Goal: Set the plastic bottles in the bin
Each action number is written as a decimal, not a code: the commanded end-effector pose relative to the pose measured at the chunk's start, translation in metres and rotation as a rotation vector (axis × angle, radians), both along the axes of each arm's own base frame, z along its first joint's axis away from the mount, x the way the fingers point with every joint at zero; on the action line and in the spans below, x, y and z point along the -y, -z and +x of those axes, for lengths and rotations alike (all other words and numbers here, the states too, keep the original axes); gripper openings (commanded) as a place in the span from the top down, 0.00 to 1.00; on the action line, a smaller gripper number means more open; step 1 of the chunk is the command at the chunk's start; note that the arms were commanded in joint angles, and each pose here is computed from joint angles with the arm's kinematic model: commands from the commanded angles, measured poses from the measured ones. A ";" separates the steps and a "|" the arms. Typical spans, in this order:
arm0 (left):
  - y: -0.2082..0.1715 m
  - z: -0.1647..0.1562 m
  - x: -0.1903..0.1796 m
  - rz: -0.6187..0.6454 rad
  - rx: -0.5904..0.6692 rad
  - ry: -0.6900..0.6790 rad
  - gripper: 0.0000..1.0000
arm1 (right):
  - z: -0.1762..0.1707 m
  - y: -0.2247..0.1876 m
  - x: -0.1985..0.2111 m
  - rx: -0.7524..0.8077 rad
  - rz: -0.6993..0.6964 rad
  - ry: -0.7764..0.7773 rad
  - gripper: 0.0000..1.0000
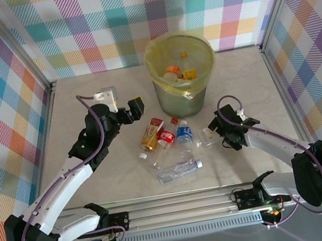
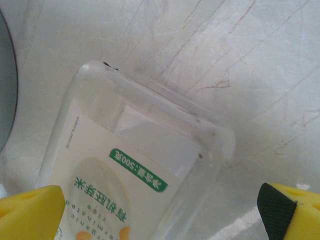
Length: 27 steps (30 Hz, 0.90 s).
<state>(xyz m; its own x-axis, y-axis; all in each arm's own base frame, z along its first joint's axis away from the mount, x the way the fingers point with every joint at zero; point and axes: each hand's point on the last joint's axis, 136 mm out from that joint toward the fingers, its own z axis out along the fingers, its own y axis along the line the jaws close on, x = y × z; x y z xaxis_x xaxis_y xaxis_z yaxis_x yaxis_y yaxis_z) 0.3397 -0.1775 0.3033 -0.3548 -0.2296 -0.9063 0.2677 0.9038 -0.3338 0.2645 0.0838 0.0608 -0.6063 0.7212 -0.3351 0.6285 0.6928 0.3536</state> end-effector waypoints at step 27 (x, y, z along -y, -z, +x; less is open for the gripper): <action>0.018 0.006 0.004 0.010 -0.040 -0.011 0.00 | -0.011 -0.007 -0.099 -0.080 0.156 -0.156 0.00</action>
